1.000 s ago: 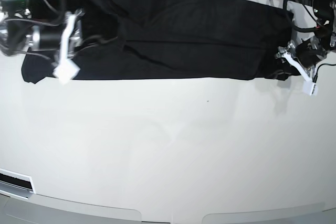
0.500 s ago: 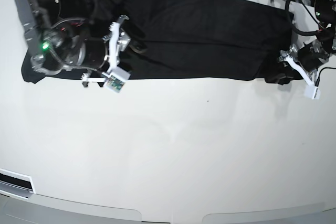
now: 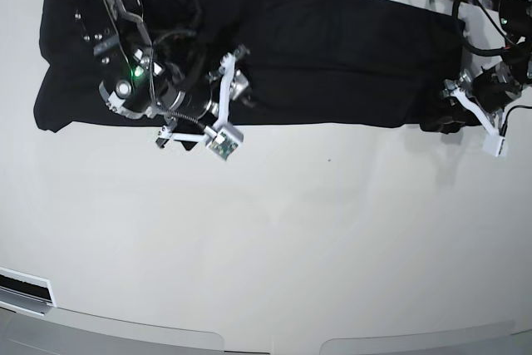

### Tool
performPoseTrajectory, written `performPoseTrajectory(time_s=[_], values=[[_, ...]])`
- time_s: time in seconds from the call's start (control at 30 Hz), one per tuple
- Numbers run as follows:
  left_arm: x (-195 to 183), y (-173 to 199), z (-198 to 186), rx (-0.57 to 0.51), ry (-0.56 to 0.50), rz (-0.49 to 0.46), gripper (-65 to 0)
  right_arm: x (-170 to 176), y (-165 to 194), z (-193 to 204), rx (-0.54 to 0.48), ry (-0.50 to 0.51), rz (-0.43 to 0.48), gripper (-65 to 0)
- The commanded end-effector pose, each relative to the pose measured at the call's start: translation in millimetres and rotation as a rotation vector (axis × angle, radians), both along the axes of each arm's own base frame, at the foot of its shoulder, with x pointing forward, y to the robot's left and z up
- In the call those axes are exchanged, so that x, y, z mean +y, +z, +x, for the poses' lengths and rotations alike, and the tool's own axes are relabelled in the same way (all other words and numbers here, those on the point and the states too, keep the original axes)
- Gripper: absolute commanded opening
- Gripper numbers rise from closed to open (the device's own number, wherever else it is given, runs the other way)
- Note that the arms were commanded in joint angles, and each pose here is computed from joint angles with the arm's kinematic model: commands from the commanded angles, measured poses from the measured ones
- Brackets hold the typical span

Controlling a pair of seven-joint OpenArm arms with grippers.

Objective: Layout the t-shirt on the table in an organized manner, then fold the t-shirt properly
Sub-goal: 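Move the right gripper over the strip toward its middle and grasp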

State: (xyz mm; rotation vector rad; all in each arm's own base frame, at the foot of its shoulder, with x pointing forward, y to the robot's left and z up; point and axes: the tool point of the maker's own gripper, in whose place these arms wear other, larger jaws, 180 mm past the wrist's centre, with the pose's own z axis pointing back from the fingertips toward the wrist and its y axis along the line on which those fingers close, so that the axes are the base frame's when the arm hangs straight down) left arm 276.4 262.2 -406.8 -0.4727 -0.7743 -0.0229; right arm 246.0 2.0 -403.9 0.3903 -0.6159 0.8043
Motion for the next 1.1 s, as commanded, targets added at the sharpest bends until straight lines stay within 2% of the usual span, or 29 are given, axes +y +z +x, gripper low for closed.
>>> performPoseTrajectory(time_s=[0.0, 0.07, 0.17, 0.33, 0.4, 0.5, 0.63, 0.77, 0.9, 1.07], values=[[4.7, 17.0, 11.0, -0.059, 0.000, -0.005, -32.4, 5.7, 3.5, 3.1, -0.003, -0.001, 0.032, -26.1], [4.5, 17.1, 10.9, -0.058, -0.001, -0.006, -32.3, 4.9, -6.1, 1.8, 0.027, -0.012, 0.025, -28.3], [4.5, 17.3, 11.1, -0.059, 0.000, -0.007, -32.4, 4.0, -15.1, -1.5, 0.057, -0.001, 0.022, -37.0], [4.5, 17.1, 10.9, -0.058, 0.000, -0.006, -32.3, 6.8, -15.3, -5.0, 0.055, 0.045, 0.025, -39.9], [4.5, 17.2, 10.9, -0.058, 0.000, -0.007, -32.4, 6.6, -14.6, -3.6, 0.052, 0.044, 0.024, -47.6], [4.4, 17.2, 11.1, -0.059, 0.000, -0.007, -32.4, 6.6, -14.3, -3.5, 0.047, 0.055, 0.020, -63.8], [4.5, 17.3, 11.1, -0.059, 0.000, -0.007, -32.3, 6.8, -16.2, -8.9, 0.033, 0.127, -0.007, -65.0], [4.6, 17.7, 11.5, -0.062, 0.001, -0.007, -32.3, 11.3, -14.5, -14.8, 0.032, 0.183, 0.007, -65.0], [4.6, 17.7, 11.5, -0.062, 0.001, -0.007, -32.4, 11.0, -14.4, -17.2, 0.040, 0.196, 0.000, -65.0], [4.8, 18.8, 12.5, -0.069, 0.004, -0.009, -32.4, 22.7, 4.5, -27.2, 0.084, 0.221, 0.069, -65.0]])
